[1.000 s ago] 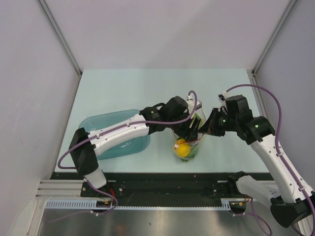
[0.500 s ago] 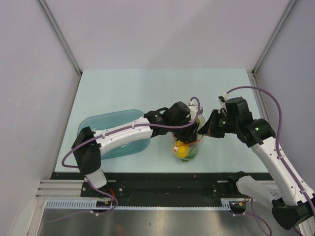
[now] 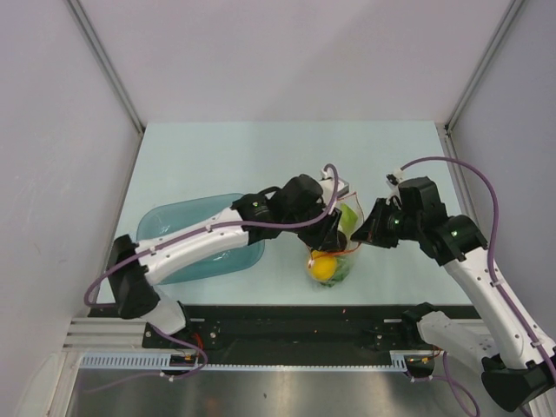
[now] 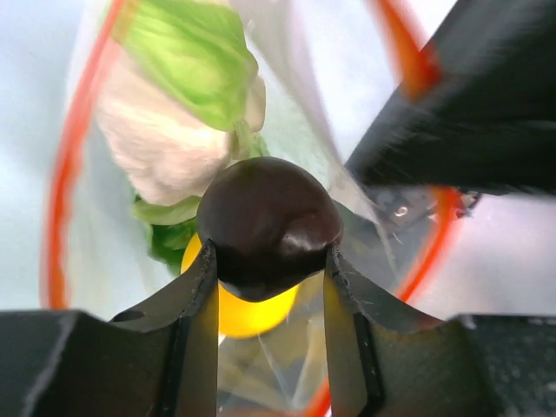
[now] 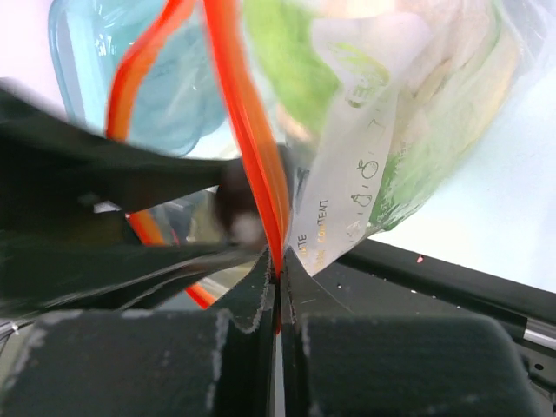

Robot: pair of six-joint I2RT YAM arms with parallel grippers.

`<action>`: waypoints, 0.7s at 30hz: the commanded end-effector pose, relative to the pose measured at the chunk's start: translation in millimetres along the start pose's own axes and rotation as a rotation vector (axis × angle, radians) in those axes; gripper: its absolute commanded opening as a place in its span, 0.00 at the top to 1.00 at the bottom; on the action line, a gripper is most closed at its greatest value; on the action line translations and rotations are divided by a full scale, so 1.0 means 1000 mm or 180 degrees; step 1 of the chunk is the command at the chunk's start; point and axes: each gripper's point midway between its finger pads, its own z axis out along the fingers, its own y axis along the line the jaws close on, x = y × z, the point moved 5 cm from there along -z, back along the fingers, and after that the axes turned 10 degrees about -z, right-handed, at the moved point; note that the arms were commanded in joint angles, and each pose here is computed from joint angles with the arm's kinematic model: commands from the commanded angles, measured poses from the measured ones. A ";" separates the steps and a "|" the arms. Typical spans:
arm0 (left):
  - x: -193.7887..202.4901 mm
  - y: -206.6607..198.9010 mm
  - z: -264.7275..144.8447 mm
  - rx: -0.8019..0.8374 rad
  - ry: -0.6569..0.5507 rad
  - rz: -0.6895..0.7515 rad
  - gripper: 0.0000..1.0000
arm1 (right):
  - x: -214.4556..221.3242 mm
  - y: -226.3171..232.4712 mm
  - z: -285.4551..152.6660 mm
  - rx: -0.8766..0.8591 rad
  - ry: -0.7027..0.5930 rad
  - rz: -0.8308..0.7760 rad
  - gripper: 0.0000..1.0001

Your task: Open the zip-top bag and remove the fake food

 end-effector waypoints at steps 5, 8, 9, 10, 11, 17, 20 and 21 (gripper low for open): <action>-0.042 -0.050 -0.093 0.0662 -0.0767 0.0261 1.00 | 0.006 -0.007 0.000 0.0061 -0.0015 -0.0135 1.00; -0.051 -0.054 -0.121 0.0671 -0.1084 0.0228 1.00 | 0.008 -0.008 0.000 0.0024 -0.0028 -0.0160 1.00; -0.053 -0.055 -0.138 0.0676 -0.1223 0.0204 1.00 | 0.009 -0.009 0.001 0.0025 0.0004 -0.0161 1.00; -0.053 -0.053 -0.145 0.0621 -0.1284 0.0174 1.00 | 0.010 -0.010 0.002 0.0032 0.0024 -0.0152 1.00; -0.055 -0.047 -0.153 0.0463 -0.1415 0.0126 1.00 | 0.011 -0.010 0.001 0.0033 0.0038 -0.0145 1.00; -0.027 0.031 -0.180 -0.0798 -0.1597 -0.0334 1.00 | 0.015 -0.013 -0.001 0.0023 0.0077 -0.0184 1.00; -0.002 0.081 -0.183 -0.1335 -0.1350 -0.0683 1.00 | 0.017 -0.011 -0.001 -0.0056 0.0093 -0.0166 1.00; 0.007 0.093 -0.183 -0.1454 -0.1271 -0.0770 1.00 | 0.017 -0.011 0.001 -0.0065 0.0091 -0.0169 1.00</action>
